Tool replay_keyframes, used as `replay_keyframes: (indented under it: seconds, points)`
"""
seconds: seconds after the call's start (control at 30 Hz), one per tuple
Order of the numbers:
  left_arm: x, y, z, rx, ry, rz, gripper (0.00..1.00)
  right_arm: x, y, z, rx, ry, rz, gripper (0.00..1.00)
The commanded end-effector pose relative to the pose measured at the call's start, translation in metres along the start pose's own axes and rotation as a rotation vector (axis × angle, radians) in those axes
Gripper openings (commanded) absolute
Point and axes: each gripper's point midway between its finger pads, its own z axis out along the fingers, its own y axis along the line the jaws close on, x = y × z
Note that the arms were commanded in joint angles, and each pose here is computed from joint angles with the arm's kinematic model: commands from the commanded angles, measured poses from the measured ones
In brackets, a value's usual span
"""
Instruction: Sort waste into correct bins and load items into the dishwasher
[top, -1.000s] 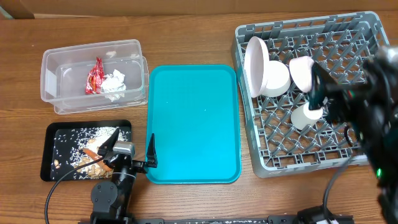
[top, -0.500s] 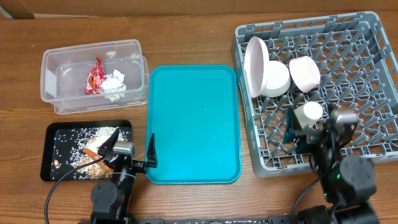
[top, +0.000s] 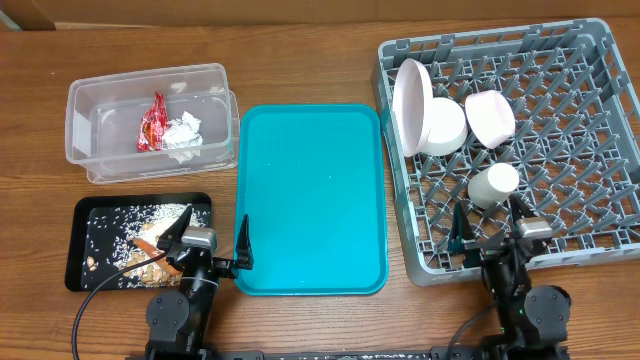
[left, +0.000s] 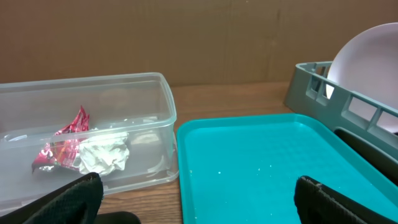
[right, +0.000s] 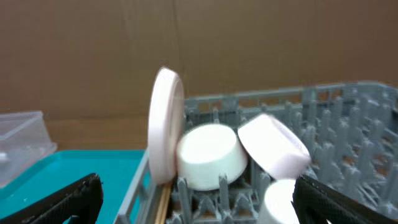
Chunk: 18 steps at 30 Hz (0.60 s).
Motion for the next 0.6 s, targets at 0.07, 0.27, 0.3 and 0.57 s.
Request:
replay_keyframes:
  seconds: [0.07,0.27,0.3,0.57]
  points:
    - [-0.0003,0.0002,-0.0002,0.001,-0.008,-0.018,1.00,0.0129,0.0039,0.0025,-0.034,-0.001,-0.004,1.00]
    - [-0.0003,0.0002,-0.0002,0.001,-0.008,-0.018,1.00,0.0211,0.0024,0.0025,-0.026,0.032,-0.002,1.00]
    - [-0.0003,0.0002,-0.0002,0.002,-0.009,-0.018,1.00,0.0211,0.0024,0.0025,-0.027,0.032,-0.002,1.00]
    - [-0.0003,0.0002,-0.0002,0.001,-0.008,-0.018,1.00,0.0209,0.0024,0.0025,-0.027,0.032,-0.002,1.00]
